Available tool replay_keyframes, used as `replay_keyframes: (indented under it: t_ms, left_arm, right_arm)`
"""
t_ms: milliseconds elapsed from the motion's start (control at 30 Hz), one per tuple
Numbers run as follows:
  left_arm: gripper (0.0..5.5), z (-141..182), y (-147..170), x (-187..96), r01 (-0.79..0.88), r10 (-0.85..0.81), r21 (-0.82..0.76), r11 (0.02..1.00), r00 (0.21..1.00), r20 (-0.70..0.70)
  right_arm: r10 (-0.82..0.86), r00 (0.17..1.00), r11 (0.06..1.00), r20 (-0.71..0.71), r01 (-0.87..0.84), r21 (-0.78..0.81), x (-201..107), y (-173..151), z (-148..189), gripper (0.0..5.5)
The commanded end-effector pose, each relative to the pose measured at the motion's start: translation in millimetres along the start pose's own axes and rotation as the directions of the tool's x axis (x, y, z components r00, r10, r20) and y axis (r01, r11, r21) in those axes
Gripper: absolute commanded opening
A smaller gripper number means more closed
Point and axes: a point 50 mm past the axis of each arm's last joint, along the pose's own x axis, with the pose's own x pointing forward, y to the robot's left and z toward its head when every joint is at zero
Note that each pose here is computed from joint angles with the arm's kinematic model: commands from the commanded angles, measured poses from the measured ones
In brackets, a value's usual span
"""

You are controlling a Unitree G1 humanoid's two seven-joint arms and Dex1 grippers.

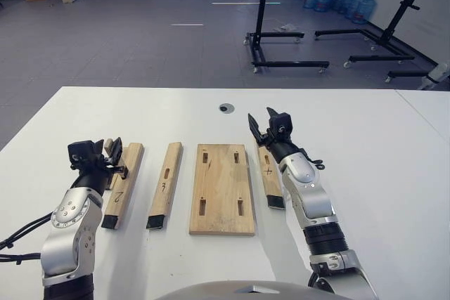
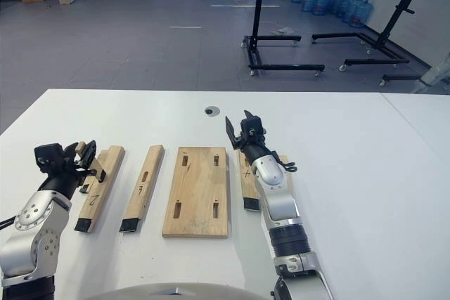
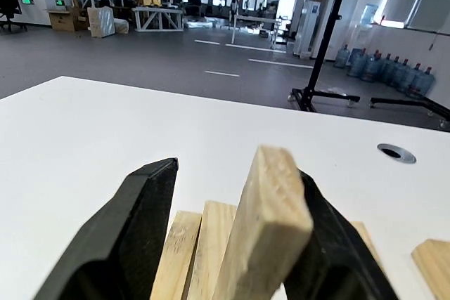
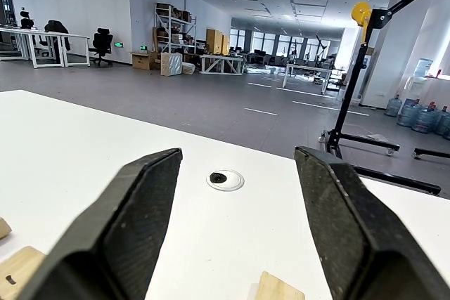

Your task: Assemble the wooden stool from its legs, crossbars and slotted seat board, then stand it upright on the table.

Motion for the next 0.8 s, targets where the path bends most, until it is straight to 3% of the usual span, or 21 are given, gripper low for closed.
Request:
replay_keyframes:
  t_ms: [33,233,533,700,800]
  left_arm:
    - [2.18,21,-3,6,-0.002,0.002,0.0,1.0,0.997,0.075]
    - [2.18,72,-16,18,0.042,-0.042,0.004,0.999,0.971,0.234]
    - [2.18,91,-21,28,0.062,-0.068,0.028,0.998,0.957,0.282]
    - [2.18,71,-24,35,0.091,-0.112,0.117,0.989,0.974,0.195]
    - [2.18,27,-11,35,0.085,-0.087,0.145,0.986,0.996,0.014]
  right_arm:
    - [0.003,1.0,1.0,0.008,-0.003,0.0,3,-1,2,2.93]
    - [0.013,1.0,1.0,0.028,-0.014,0.008,6,2,5,2.93]
    - [0.015,0.999,1.0,0.036,-0.015,0.002,9,3,5,2.93]
    - [0.027,0.999,1.0,0.036,-0.027,-0.001,10,3,5,2.93]
    - [0.063,0.997,0.998,0.034,-0.064,0.023,10,7,6,2.93]
